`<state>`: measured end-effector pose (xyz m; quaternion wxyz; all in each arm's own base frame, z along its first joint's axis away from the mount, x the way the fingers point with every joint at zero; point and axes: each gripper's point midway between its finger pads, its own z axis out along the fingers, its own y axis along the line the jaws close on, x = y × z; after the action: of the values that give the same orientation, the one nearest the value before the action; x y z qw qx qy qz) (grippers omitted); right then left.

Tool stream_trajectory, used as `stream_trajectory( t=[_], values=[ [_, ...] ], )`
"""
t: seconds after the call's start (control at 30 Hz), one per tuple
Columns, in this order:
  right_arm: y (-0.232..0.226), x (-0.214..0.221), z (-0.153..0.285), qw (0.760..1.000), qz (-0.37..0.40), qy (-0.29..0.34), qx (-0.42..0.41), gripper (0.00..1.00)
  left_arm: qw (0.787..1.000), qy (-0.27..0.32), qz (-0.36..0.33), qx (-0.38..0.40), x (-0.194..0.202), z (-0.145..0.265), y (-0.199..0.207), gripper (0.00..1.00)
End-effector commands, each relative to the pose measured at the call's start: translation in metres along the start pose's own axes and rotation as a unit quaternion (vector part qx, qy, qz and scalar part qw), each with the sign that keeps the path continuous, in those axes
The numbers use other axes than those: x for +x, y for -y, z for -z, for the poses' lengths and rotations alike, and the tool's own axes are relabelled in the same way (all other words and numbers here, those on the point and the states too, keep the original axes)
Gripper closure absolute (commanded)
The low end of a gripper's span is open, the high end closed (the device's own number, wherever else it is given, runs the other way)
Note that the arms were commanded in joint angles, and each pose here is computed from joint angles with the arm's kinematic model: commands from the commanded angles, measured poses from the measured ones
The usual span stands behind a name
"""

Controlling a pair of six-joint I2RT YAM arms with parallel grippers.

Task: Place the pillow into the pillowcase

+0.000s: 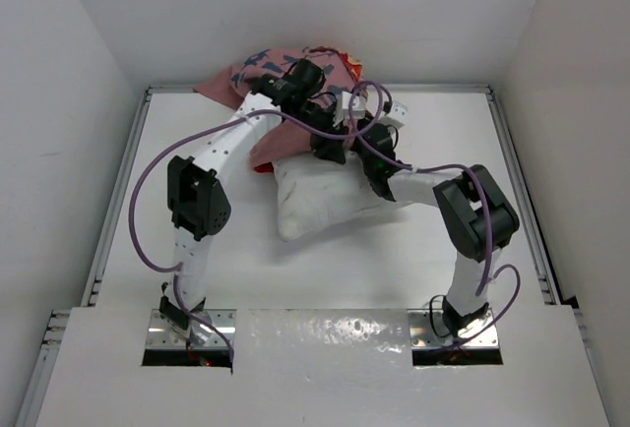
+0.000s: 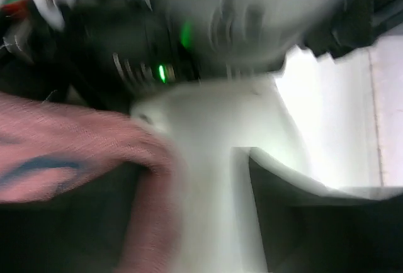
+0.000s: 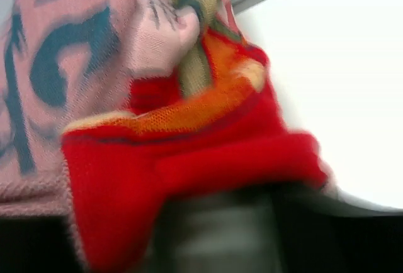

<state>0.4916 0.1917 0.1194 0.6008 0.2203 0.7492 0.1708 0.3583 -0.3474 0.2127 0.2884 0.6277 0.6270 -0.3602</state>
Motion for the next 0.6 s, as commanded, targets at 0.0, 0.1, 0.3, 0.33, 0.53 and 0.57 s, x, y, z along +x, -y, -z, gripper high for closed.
stream_trajectory(
  t=[0.0,0.1,0.3,0.33,0.53,0.57],
  values=[
    [-0.015,-0.03,0.005,0.994,0.094,-0.006,-0.056,0.05,0.994,0.053,0.096,0.03,-0.022,0.044,0.033,0.26],
    [-0.012,-0.039,0.035,0.976,0.197,-0.038,-0.083,0.01,0.99,0.055,0.119,-0.055,-0.02,0.071,-0.003,0.01],
    [-0.02,-0.036,0.085,0.897,0.364,-0.195,-0.154,0.63,0.953,0.013,0.112,-0.281,0.013,0.172,-0.04,0.59],
    [-0.014,-0.028,0.098,0.887,0.367,-0.234,-0.154,0.95,0.947,-0.008,0.142,-0.289,0.041,0.173,-0.041,0.91],
    [-0.054,-0.033,0.135,0.887,0.392,-0.204,-0.133,0.17,0.895,-0.092,0.253,-0.355,0.178,0.187,-0.048,0.74],
    [-0.075,-0.019,0.15,0.88,0.396,-0.206,-0.161,0.02,0.896,-0.098,0.237,-0.361,0.188,0.184,-0.054,0.44]
  ],
)
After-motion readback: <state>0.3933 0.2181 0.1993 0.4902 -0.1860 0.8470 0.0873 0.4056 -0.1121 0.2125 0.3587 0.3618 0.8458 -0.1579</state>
